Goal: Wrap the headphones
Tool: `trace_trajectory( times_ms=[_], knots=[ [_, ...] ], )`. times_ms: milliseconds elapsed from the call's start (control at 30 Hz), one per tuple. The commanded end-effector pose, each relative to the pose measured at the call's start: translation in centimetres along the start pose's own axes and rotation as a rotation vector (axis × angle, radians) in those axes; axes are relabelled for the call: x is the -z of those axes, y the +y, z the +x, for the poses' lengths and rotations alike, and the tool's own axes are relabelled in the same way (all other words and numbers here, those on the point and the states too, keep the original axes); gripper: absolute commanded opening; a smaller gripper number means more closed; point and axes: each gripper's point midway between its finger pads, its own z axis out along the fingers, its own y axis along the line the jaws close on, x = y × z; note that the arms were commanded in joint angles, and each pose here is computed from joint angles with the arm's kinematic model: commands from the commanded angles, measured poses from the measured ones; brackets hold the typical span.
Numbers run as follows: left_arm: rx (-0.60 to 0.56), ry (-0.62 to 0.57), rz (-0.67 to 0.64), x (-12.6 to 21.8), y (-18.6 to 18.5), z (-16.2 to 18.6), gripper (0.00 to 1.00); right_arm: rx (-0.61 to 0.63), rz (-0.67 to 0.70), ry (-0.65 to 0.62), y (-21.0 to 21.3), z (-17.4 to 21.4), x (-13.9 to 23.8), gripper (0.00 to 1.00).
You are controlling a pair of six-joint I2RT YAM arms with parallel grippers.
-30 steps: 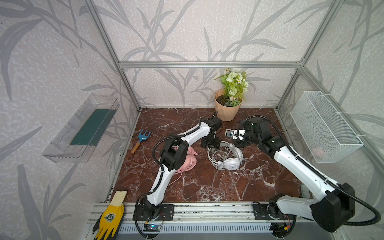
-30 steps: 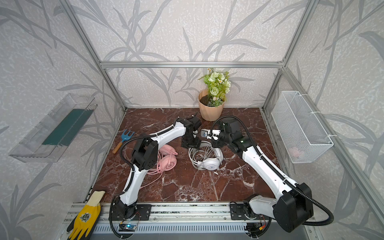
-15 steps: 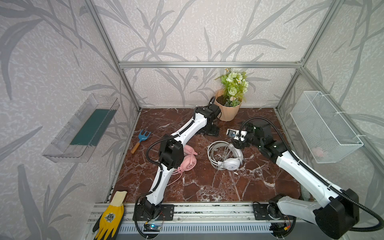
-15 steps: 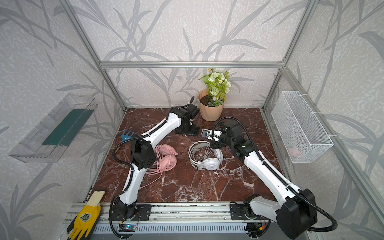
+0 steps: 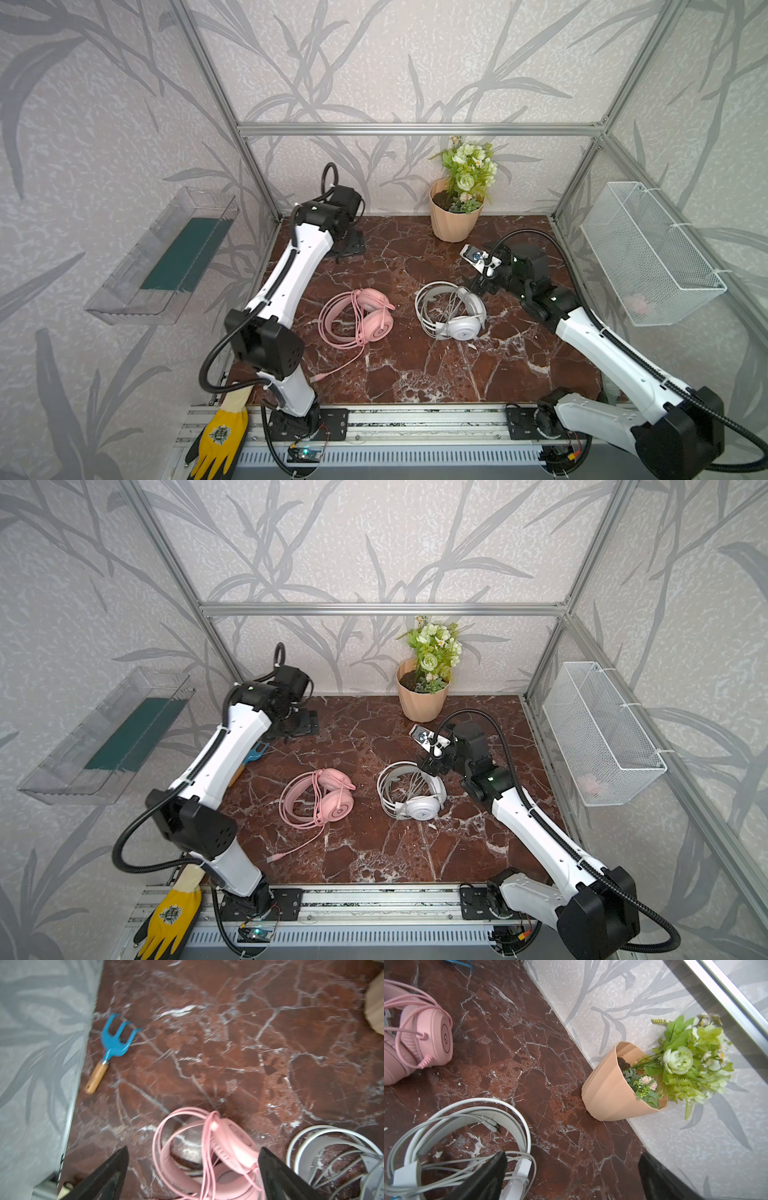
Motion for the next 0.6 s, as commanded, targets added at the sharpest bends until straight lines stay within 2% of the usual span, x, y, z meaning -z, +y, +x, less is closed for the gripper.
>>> trace_trajectory(
  times_ms=[0,133,333,567],
  knots=[
    [0.107,0.123,-0.072,-1.9,3.5,5.2,0.96,-0.185,0.0,-0.006,0.2,0.3,0.5,0.99],
    [0.194,0.246,-0.089,-4.3,6.4,10.8,0.95,-0.234,-0.02,-0.005,1.1,0.9,1.1,0.99],
    [0.217,0.449,-0.078,-8.6,6.0,17.1,0.94,-0.216,0.017,-0.035,0.7,0.6,2.6,0.99],
    [0.229,0.493,-0.08,-11.8,5.8,19.7,0.91,-0.244,0.03,-0.037,0.9,1.1,3.2,0.99]
  ],
)
